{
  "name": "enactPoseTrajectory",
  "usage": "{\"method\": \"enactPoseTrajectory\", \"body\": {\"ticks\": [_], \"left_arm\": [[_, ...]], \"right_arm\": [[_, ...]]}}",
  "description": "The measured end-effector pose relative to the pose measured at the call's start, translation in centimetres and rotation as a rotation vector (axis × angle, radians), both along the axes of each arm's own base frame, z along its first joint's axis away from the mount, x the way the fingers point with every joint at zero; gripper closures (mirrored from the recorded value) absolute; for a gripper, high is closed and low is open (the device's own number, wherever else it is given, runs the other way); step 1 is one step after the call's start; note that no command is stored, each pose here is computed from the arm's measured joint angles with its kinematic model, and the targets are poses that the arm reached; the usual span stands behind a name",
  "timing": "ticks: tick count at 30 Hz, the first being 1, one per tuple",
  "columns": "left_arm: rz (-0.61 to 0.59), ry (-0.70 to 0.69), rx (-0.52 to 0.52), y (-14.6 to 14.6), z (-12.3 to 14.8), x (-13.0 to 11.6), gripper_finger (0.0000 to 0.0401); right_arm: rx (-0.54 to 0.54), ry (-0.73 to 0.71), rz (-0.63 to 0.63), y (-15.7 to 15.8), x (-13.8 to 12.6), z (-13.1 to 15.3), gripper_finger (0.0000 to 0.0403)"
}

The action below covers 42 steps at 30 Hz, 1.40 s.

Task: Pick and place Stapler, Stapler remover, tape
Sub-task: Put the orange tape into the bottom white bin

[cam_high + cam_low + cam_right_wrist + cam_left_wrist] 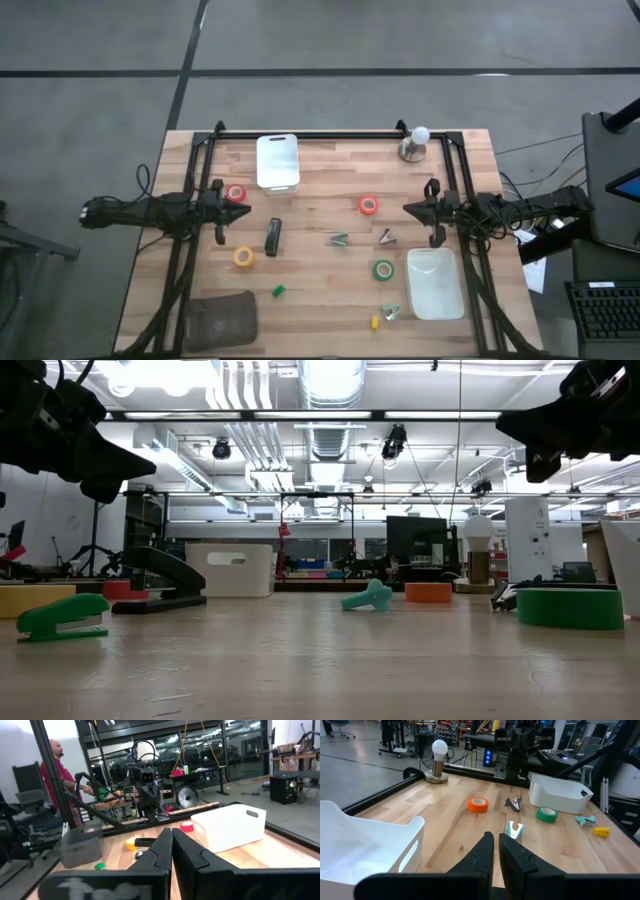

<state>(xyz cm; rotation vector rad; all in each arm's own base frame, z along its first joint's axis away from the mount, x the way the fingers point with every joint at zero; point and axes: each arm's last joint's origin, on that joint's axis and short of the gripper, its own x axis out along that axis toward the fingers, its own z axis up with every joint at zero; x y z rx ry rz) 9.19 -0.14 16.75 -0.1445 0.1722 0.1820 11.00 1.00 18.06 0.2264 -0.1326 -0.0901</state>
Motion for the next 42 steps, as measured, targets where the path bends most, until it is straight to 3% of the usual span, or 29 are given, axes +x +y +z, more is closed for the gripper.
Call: {"method": "enactPoseTrajectory", "body": {"ticks": [15, 27, 42], "left_arm": [[0.000, 0.000, 0.000, 0.0, 0.0, 0.0, 0.0369], [0.000, 0.000, 0.000, 0.0, 0.0, 0.0, 0.0369], [0.000, 0.000, 0.000, 0.0, 0.0, 0.0, 0.0369]], "right_arm": [[-0.039, 0.109, -0.077, -0.1, 0.7, -1.0, 0.0394], [0.011, 0.170, -0.077, 0.0, 1.2, -1.7, 0.0394], [0.217, 0.198, -0.165, -0.2, 1.6, -2.4, 0.0392]]}}
